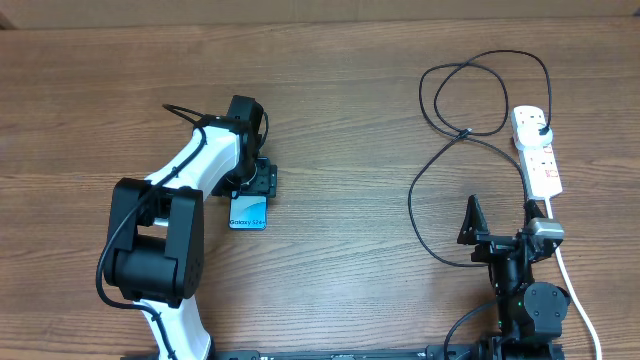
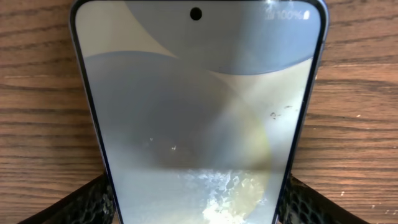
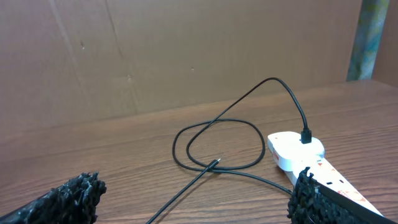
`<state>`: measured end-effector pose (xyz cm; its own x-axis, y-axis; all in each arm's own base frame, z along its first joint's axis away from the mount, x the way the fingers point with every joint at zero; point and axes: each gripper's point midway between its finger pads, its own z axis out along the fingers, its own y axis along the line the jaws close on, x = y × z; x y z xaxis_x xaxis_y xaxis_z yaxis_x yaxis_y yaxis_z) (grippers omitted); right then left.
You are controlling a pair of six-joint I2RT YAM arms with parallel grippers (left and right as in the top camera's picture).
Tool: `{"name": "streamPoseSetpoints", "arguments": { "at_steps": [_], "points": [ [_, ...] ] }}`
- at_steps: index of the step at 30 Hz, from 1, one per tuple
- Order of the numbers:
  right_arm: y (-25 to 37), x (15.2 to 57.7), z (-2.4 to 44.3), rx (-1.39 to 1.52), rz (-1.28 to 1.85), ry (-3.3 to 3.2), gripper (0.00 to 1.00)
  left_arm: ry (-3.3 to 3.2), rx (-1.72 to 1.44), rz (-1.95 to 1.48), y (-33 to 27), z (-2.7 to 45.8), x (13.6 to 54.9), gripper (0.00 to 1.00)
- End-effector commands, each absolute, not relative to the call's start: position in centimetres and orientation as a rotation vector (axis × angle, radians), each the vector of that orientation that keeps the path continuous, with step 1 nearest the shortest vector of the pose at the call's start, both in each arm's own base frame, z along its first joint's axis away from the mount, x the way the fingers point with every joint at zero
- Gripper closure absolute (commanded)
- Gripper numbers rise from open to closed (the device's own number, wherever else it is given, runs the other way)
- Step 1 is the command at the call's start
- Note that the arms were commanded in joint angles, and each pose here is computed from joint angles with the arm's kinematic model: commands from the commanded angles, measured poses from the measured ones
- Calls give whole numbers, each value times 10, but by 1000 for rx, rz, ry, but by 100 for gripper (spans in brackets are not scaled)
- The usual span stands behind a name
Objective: Plug charger to phone and switch on socket
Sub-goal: 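Close the left gripper on the phone's bottom edge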
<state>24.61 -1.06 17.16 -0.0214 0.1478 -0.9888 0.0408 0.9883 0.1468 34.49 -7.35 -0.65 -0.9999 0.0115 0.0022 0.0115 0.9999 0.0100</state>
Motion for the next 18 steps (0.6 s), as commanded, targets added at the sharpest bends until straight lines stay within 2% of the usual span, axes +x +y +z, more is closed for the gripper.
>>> {"name": "streamPoseSetpoints", "arguments": {
  "at_steps": [1, 10, 18],
  "points": [
    [-10, 246, 170, 141, 81, 1589, 0, -2940, 6, 122, -88, -54, 300, 24],
    [-10, 246, 170, 141, 81, 1589, 0, -2906, 16, 205, -99, -42, 300, 30],
    [-10, 246, 170, 141, 81, 1589, 0, -2849, 15, 487, -134, -11, 312, 31]
  ]
}}
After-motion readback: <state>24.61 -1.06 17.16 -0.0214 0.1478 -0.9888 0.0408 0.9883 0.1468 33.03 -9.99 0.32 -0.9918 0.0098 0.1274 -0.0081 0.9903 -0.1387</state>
